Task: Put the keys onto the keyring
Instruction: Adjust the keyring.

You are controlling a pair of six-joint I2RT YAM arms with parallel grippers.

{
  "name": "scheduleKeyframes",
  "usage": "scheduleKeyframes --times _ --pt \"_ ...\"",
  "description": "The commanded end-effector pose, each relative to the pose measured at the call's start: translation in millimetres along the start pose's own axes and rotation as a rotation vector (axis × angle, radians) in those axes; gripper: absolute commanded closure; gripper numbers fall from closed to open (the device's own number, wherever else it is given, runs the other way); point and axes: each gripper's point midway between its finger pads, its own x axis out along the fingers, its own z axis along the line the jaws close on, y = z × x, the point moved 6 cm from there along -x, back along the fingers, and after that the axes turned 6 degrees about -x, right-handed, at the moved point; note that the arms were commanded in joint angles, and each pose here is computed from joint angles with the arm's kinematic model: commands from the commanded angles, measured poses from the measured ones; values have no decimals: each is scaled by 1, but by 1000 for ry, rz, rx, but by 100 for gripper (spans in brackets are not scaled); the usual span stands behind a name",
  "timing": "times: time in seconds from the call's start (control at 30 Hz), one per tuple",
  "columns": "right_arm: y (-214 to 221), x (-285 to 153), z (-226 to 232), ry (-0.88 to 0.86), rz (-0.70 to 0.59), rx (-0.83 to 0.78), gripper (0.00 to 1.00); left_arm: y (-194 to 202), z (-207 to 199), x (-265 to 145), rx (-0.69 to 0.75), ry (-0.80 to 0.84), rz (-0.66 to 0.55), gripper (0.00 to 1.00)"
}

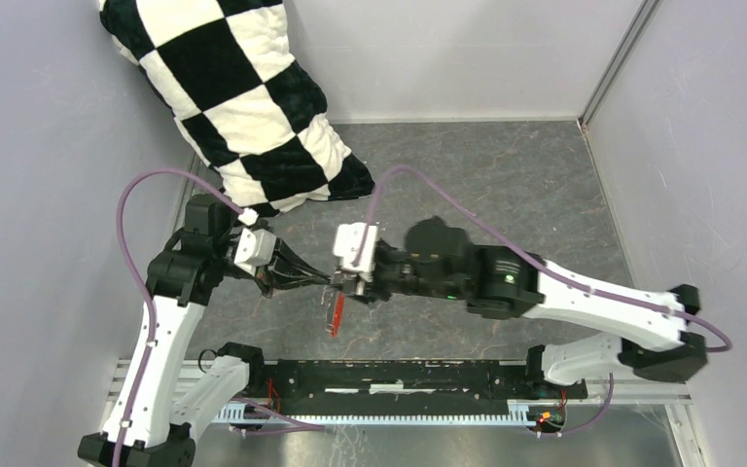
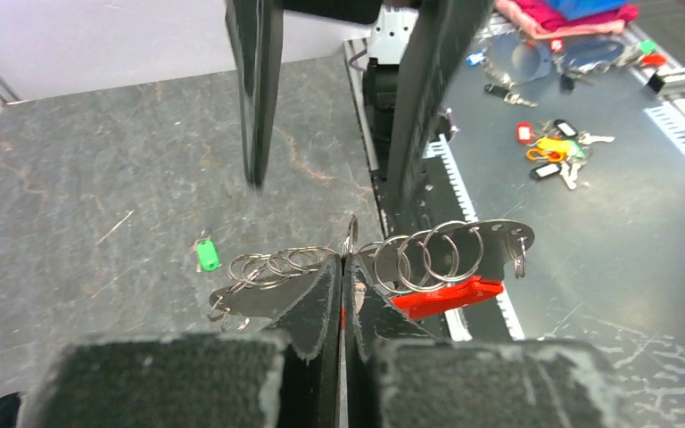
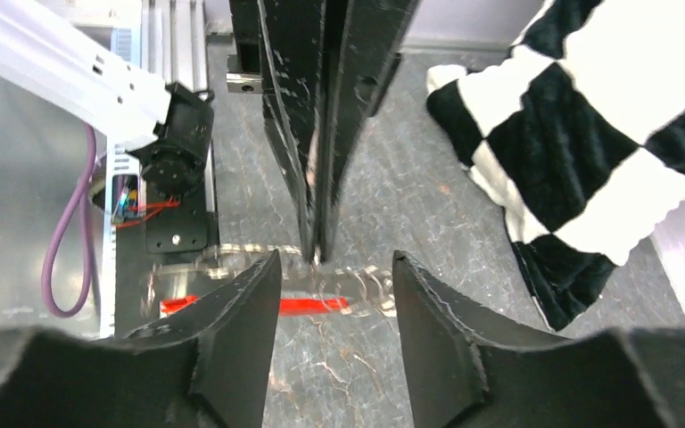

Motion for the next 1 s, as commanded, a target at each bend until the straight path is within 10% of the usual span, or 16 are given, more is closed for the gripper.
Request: scheduleKeyframes --times 0.0,0.97 --pt "-32 -57 -24 168 -280 113 43 -25 -8 3 -26 137 -119 98" --pt "-5 -49 12 83 -747 141 58 -68 -19 5 64 186 -121 98"
